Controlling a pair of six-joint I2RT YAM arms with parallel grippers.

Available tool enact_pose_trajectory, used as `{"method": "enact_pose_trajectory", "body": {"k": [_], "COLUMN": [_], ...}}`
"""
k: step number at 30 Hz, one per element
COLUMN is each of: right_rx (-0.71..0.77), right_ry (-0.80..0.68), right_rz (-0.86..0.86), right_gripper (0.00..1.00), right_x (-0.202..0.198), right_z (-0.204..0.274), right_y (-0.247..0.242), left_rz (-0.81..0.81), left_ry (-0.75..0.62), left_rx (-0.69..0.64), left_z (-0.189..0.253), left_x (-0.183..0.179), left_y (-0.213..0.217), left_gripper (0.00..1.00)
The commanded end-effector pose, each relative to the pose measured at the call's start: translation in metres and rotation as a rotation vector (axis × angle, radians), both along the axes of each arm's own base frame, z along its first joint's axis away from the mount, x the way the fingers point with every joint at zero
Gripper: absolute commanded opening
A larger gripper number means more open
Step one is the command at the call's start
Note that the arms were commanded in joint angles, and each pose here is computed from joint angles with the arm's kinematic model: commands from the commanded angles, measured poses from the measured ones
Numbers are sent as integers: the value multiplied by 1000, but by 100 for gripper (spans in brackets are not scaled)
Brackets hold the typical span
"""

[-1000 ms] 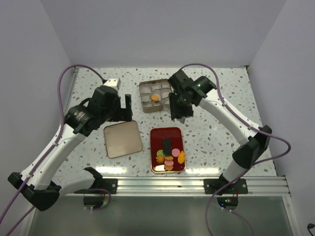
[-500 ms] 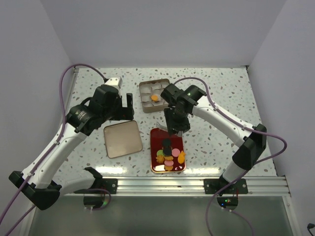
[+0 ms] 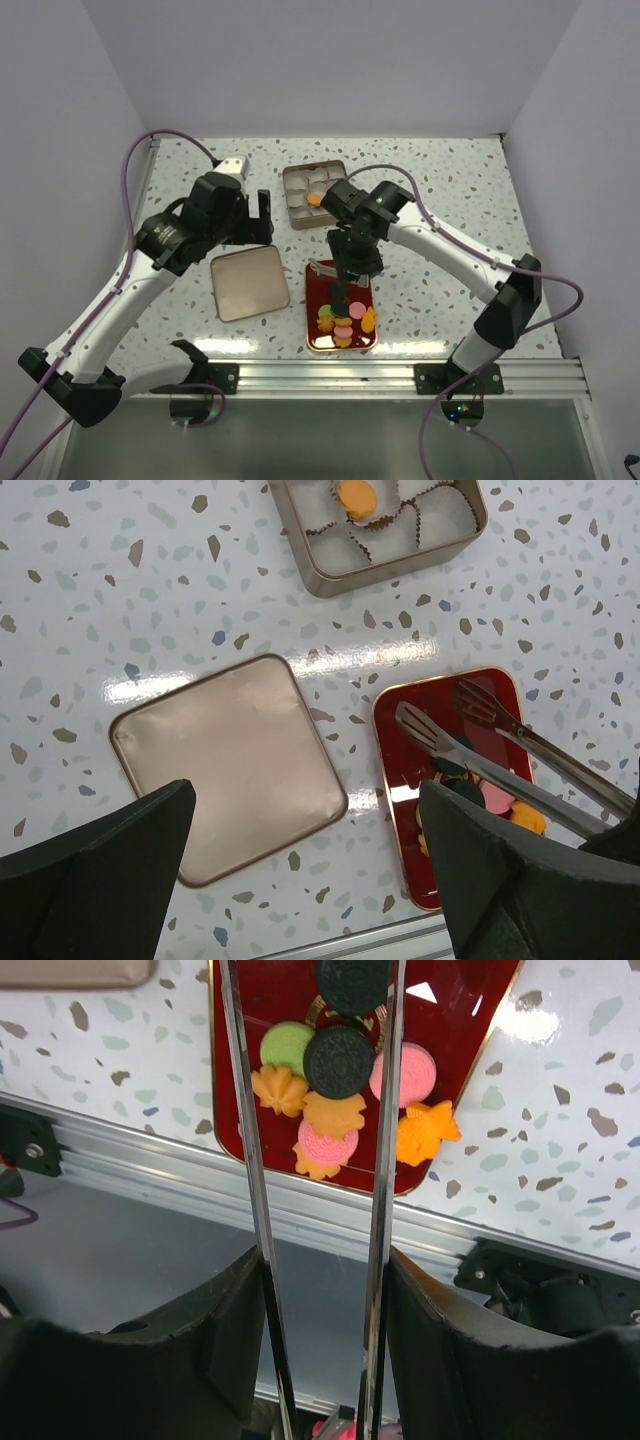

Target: Pack the cookies

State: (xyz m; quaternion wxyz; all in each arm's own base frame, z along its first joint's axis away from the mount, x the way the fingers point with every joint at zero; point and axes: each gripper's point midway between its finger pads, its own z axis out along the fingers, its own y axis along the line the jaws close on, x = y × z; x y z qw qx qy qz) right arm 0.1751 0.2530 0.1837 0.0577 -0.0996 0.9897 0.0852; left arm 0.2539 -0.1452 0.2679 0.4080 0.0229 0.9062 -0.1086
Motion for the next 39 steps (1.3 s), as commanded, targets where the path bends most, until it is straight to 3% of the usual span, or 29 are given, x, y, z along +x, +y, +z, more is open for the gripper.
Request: {"method": "enact_pose_trajectory", "body": {"k": [1, 10, 22, 31, 39], "right_rx": [-161, -148, -87, -195, -234], "right_ry": [139, 142, 149, 125, 136], "right_rz": [2, -26, 27, 47, 68], "right_gripper": [51, 50, 50, 49, 43], "right_x": [-50, -70, -78, -70, -70], "right_z": [10, -2, -10, -17, -15], "right_y": [-55, -75, -45, -49, -53], "left_rz": [-8, -12, -9, 16, 27], "left_ry": [-44, -34, -21, -15, -19], "left_rx": [-15, -14, -23, -34, -22], "left_z": [7, 3, -1, -4, -4], "left_x": [4, 4, 4, -4, -6], "left_y": [-3, -4, -6, 1, 6], "left_gripper": [100, 100, 100, 100, 100]}}
